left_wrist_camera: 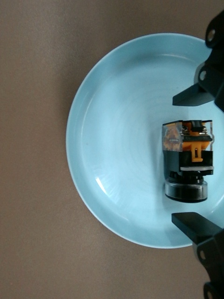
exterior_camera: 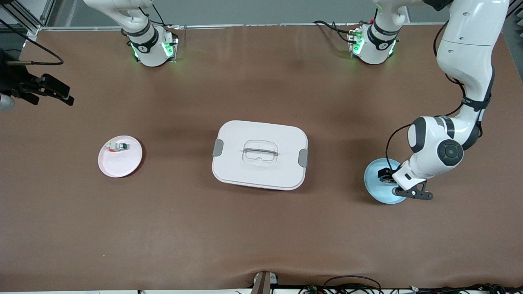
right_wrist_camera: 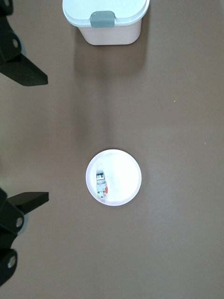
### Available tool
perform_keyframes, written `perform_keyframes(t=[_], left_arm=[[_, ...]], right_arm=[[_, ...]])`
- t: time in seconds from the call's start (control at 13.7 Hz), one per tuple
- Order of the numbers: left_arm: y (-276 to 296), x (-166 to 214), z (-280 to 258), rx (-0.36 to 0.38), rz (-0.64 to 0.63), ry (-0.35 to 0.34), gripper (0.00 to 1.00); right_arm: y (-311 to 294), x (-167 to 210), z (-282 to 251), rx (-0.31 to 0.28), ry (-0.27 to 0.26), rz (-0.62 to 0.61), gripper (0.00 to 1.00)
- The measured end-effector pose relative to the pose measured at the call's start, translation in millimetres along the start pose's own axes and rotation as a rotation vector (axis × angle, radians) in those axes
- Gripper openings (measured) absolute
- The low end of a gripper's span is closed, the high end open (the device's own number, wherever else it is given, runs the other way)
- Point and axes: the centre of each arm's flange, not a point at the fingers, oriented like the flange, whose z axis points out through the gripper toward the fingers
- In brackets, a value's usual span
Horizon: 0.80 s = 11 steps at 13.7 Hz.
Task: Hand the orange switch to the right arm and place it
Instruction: 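Close the left gripper on the orange switch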
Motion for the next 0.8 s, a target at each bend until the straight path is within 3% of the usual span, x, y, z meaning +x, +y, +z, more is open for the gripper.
perform_keyframes(t=[0.51, 0.73, 0.8], left_arm=[[-1, -3, 12, -0.001, -0.001, 0.006, 1.00], [-1, -3, 12, -0.001, -0.001, 0.007, 0.72], [-1, -3, 12, 0.000, -0.001, 0.008, 0.72]], right_arm=[[0, 0, 0, 0.000, -0.001, 0.000, 1.00], [0, 0, 0, 0.000, -0.002, 0.000, 1.00], [1, 0, 0, 0.000, -0.002, 0.002, 1.00]])
